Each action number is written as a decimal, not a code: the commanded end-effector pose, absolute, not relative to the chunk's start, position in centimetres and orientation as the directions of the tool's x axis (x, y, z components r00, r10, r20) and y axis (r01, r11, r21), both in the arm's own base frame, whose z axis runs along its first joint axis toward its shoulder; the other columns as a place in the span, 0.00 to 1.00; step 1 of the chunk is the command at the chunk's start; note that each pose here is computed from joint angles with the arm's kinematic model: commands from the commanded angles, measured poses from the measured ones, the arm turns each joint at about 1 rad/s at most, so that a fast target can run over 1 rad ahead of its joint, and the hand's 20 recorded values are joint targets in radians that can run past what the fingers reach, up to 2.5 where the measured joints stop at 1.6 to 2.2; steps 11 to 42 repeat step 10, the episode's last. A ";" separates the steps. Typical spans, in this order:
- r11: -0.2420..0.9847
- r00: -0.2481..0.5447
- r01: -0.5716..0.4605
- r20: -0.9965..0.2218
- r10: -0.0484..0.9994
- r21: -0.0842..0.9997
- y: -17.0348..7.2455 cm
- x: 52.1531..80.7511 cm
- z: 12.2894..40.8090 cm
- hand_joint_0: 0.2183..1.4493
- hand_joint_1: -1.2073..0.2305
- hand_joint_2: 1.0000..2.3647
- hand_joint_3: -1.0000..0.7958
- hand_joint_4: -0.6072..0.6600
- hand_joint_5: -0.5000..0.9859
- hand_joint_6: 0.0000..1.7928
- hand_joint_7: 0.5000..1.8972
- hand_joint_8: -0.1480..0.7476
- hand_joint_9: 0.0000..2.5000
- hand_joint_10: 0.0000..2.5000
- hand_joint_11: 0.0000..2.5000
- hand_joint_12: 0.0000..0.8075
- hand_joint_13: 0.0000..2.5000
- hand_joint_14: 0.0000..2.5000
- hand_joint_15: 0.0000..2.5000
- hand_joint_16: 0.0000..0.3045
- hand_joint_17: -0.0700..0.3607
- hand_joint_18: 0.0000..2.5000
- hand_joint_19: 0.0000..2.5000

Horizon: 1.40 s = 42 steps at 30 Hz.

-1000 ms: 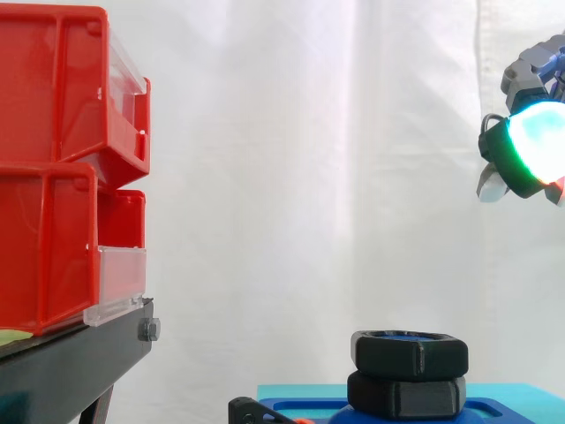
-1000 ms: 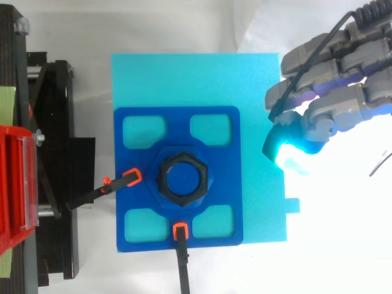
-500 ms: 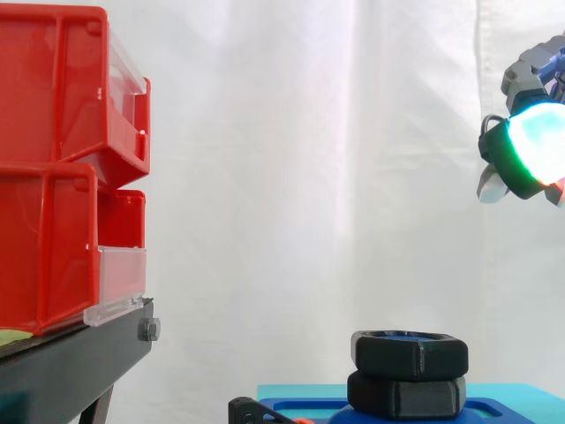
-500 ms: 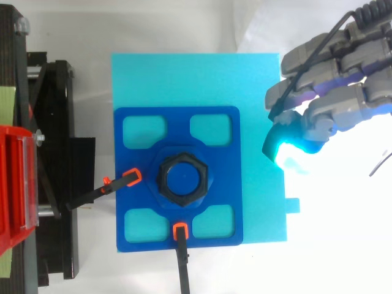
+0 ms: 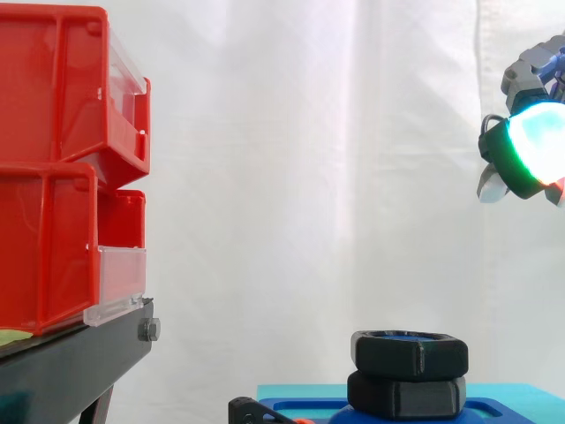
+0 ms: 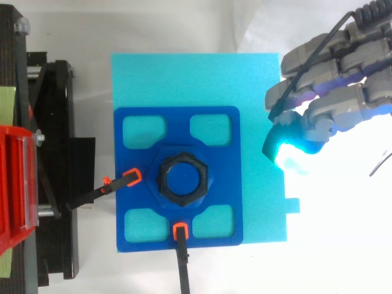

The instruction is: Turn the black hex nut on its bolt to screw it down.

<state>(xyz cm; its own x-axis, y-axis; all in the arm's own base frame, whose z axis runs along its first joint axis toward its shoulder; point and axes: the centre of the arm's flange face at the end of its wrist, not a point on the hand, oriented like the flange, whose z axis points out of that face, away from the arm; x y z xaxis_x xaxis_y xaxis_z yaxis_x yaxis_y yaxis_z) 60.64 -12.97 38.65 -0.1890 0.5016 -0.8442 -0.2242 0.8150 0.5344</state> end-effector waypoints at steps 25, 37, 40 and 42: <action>0.815 -0.188 -0.225 -0.845 0.501 0.534 -13.0 60.7 38.7 0.24 0.56 0.00 0.28 0.71 0.25 0.28 0.33 0.47 0.32 0.00 0.08 0.43 0.21 0.00 0.00 0.17 0.44 0.19 0.06; 0.815 -0.188 -0.225 -0.845 0.501 0.534 -13.0 60.7 38.7 0.24 0.56 0.00 0.28 0.71 0.25 0.28 0.33 0.47 0.32 0.00 0.08 0.43 0.21 0.00 0.00 0.17 0.44 0.19 0.06; 0.815 -0.188 -0.225 -0.845 0.501 0.534 -13.0 60.7 38.7 0.24 0.56 0.00 0.28 0.71 0.25 0.28 0.33 0.47 0.32 0.00 0.08 0.43 0.21 0.00 0.00 0.17 0.44 0.19 0.06; 0.815 -0.188 -0.225 -0.845 0.501 0.534 -13.0 60.7 38.7 0.24 0.56 0.00 0.28 0.71 0.25 0.28 0.33 0.47 0.32 0.00 0.08 0.43 0.21 0.00 0.00 0.17 0.44 0.19 0.06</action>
